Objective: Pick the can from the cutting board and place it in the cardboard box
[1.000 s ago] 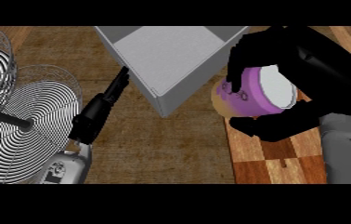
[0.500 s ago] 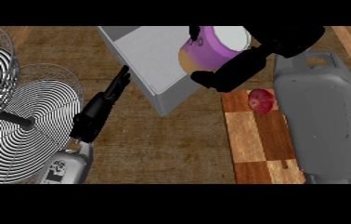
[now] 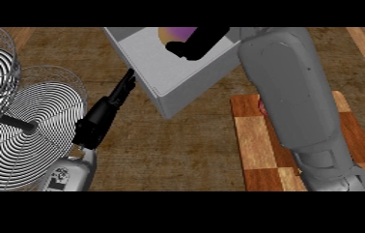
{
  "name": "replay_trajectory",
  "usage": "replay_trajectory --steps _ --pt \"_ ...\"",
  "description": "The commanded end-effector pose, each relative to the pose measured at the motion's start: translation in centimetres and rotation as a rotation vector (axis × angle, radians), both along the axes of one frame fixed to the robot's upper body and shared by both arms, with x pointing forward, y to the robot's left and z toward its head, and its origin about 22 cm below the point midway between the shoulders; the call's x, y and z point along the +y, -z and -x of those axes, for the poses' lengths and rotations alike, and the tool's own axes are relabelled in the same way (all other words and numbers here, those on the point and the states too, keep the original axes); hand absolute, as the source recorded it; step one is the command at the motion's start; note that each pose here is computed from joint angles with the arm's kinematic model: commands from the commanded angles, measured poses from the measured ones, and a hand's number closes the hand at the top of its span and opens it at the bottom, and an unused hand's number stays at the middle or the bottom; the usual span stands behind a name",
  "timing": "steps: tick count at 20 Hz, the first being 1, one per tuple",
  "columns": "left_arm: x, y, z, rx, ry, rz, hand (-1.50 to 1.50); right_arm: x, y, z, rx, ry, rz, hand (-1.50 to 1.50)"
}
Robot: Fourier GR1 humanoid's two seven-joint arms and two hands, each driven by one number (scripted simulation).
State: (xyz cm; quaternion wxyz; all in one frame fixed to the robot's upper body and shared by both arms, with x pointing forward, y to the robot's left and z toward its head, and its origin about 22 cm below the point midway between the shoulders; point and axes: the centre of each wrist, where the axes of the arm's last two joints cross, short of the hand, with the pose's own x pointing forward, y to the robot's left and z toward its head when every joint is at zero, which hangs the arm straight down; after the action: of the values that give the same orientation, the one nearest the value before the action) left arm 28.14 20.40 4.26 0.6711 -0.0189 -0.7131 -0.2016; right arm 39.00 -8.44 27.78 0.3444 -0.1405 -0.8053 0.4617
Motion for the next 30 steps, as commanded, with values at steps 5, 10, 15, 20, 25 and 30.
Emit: replay_trajectory --steps 5,10,15,20,25,30 --pt "-1.5 -0.6 -1.3 0.000 0.040 -0.001 0.00 3.8 2.4 -3.2 -0.055 0.047 0.101 1.50" --pt "0.0 0.3 0.0 0.008 0.027 -0.004 0.00 3.7 6.5 -4.8 -0.032 0.054 0.142 1.50" --pt "-0.2 -0.2 -1.0 -0.028 0.058 -0.005 0.00 5.1 9.5 -5.3 0.132 0.139 0.148 1.50" --pt "-0.4 -0.8 -0.6 -0.023 0.050 -0.021 0.00 3.6 12.6 -6.2 0.269 0.124 0.120 -1.50" --pt "-1.7 0.5 -0.7 -0.017 0.057 0.000 0.00 2.3 13.6 -6.5 0.310 0.047 -0.104 -1.50" --pt "-0.9 -0.7 -0.8 -0.029 0.045 0.005 0.00 1.3 12.4 -7.1 0.387 0.054 -0.439 -1.50"
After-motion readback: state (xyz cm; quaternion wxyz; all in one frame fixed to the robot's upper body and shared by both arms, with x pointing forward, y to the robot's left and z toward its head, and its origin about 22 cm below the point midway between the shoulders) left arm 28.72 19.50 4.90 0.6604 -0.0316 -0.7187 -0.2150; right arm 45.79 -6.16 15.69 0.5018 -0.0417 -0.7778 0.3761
